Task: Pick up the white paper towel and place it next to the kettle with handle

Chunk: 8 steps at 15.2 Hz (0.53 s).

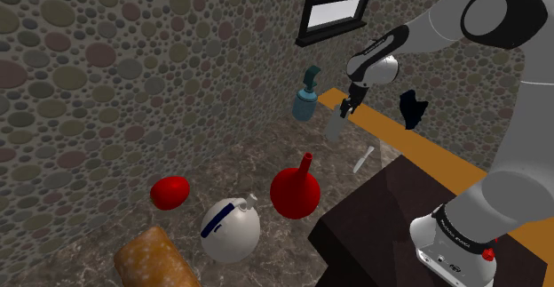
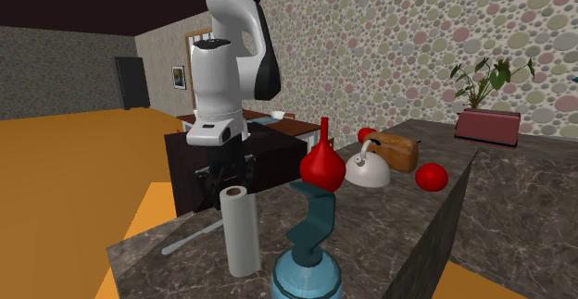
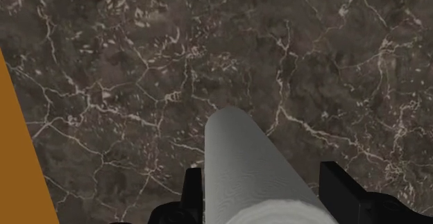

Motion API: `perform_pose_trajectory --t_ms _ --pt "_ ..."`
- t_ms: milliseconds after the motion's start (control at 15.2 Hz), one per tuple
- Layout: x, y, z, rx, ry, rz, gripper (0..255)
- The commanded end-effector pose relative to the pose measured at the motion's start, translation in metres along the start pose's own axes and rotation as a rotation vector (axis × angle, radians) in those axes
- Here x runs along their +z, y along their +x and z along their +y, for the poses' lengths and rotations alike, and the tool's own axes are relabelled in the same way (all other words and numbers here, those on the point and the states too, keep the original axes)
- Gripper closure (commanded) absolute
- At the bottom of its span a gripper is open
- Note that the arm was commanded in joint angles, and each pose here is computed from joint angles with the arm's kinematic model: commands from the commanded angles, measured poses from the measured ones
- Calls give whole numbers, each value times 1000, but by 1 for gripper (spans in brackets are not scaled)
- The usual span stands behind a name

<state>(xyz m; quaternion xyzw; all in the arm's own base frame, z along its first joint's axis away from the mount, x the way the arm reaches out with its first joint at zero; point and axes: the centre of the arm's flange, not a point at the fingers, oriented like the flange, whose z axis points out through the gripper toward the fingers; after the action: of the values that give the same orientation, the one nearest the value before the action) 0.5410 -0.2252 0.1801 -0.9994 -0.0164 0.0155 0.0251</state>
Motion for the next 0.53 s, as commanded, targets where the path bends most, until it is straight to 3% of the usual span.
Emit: perform_pose_trajectory --t_ms 0,462 --pt "1 0 -1 -1 1 -1 255" --pt "-25 -1 -2 -1 1 -1 255"
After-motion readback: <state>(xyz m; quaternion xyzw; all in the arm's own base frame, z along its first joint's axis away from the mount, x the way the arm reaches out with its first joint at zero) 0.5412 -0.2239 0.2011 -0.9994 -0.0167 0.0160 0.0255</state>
